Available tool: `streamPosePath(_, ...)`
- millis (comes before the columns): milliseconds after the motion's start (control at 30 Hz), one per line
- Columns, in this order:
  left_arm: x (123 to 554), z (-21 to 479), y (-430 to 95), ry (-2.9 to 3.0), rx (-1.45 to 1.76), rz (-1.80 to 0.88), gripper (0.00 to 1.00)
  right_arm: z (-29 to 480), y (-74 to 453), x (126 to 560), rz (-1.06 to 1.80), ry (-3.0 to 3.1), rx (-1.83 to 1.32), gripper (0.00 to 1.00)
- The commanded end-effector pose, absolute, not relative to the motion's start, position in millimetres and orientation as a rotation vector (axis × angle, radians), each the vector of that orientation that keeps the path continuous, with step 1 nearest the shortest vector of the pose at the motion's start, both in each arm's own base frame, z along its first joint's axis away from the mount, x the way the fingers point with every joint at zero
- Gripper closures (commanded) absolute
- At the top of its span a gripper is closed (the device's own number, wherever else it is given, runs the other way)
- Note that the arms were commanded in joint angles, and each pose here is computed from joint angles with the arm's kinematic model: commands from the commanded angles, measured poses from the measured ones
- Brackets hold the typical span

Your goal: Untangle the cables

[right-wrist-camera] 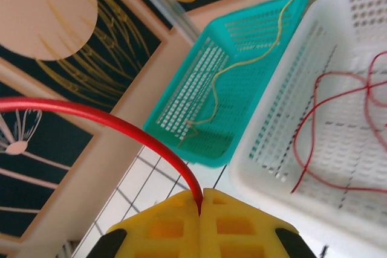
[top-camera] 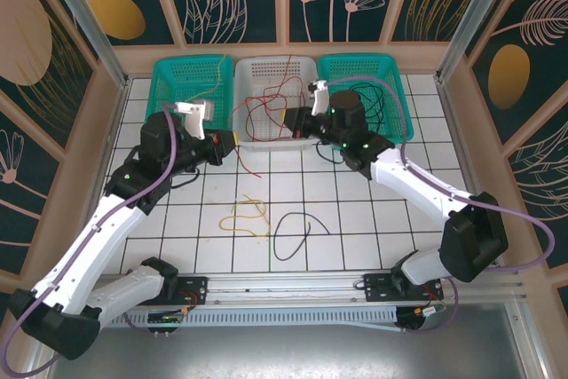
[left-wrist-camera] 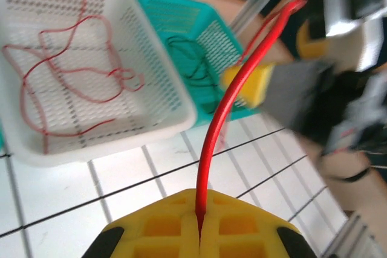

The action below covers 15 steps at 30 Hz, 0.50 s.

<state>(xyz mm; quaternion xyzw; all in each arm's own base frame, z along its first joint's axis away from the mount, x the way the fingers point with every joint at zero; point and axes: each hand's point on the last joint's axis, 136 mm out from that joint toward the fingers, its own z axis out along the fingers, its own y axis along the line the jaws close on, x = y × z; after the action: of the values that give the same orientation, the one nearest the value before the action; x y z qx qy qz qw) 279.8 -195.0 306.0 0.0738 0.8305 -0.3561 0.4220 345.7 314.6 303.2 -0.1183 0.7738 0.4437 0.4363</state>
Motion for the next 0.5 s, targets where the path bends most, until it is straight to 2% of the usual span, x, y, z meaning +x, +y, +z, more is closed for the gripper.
streamPosePath(0, 284, 257, -177, 2.220, 0.201, -0.695, 1.00, 336, 303, 362, 1.007, 1.881, -0.296, 1.00)
streamPosePath(167, 286, 243, -174, 2.245, 0.236, -0.620, 1.00, 352, 291, 383, 0.855, 1.910, -0.303, 1.00)
streamPosePath(400, 294, 231, -185, 2.273, 0.271, -0.578, 1.00, 349, 290, 412, 0.707, 1.996, -0.284, 1.00)
streamPosePath(433, 298, 234, -186, 2.258, 0.241, -0.594, 0.94, 348, 289, 417, 0.688, 2.008, -0.268, 1.00)
streamPosePath(467, 301, 237, -187, 2.243, 0.214, -0.607, 0.81, 348, 289, 421, 0.674, 2.014, -0.260, 1.00)
